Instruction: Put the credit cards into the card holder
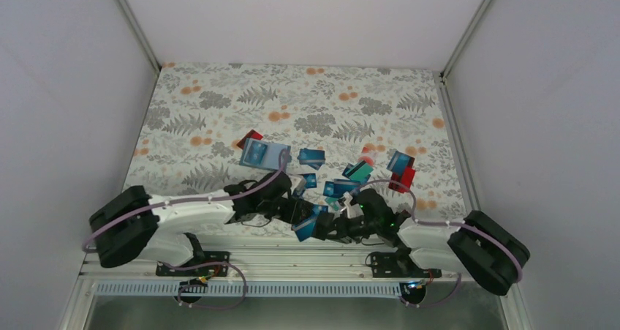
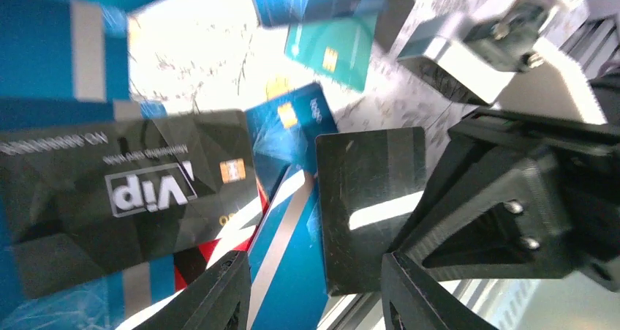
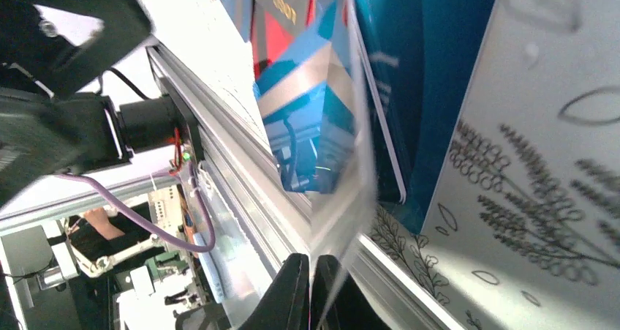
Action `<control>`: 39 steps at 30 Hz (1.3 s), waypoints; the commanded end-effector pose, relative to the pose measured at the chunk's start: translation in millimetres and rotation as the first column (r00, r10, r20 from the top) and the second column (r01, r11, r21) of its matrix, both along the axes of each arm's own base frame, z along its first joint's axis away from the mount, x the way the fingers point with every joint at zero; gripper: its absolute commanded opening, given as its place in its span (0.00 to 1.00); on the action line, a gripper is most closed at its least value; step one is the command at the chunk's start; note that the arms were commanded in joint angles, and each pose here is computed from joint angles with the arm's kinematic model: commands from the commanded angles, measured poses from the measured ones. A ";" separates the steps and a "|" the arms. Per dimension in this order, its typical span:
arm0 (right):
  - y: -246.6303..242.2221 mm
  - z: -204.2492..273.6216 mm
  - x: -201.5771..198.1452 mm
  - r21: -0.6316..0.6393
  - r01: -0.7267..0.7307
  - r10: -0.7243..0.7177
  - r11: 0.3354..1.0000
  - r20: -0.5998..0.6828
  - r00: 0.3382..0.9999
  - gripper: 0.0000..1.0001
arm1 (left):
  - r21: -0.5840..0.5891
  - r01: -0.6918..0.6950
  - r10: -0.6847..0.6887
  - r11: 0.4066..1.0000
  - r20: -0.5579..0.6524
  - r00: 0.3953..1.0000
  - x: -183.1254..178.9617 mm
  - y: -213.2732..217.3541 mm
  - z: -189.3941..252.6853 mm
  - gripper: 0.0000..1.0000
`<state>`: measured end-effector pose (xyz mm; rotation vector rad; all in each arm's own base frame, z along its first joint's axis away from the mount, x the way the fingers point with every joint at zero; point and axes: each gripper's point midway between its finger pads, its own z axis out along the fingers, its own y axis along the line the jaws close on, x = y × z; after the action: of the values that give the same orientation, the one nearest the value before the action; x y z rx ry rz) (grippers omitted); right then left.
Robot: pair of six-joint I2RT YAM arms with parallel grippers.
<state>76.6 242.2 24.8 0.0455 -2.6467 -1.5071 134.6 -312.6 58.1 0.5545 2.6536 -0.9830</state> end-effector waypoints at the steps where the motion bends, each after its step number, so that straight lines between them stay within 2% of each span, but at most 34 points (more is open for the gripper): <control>1: -10.0 3.7 8.6 0.021 0.026 -0.026 0.999 0.042 0.999 0.04 | -0.003 -0.087 0.087 0.996 0.056 0.995 22.0 14.5 27.8 0.45; 14: -2.5 74.6 53.3 0.244 0.023 -0.077 0.970 0.214 0.974 0.04 | -0.194 -0.110 0.135 0.975 0.124 0.983 54.5 46.5 103.5 0.46; 18: 3.4 97.6 62.3 0.282 -0.028 -0.052 0.959 0.270 0.962 0.04 | -0.279 -0.048 0.090 0.959 0.140 0.986 53.0 46.4 123.2 0.47; 22: 13.7 134.3 76.3 0.300 -0.107 -0.018 0.948 0.385 0.923 0.04 | -0.402 0.028 0.040 0.915 0.161 0.986 52.0 50.4 151.5 0.47; 26: 22.3 164.4 82.7 0.335 -0.184 0.010 0.924 0.459 0.889 0.04 | -0.478 0.097 -0.011 0.873 0.180 0.984 51.4 56.5 173.7 0.47; 34: 35.1 217.1 89.0 0.373 -0.320 0.054 0.871 0.575 0.817 0.04 | -0.530 0.198 -0.081 0.825 0.235 0.969 50.5 55.6 201.6 0.47; 39: 39.2 226.6 88.2 0.382 -0.363 0.082 0.850 0.586 0.807 0.04 | -0.567 0.230 -0.097 0.791 0.255 0.962 51.8 50.8 214.1 0.47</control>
<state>169.8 279.2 240.9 0.8417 -2.4644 -2.2683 190.0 -256.2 247.2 0.6071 2.0822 -1.5470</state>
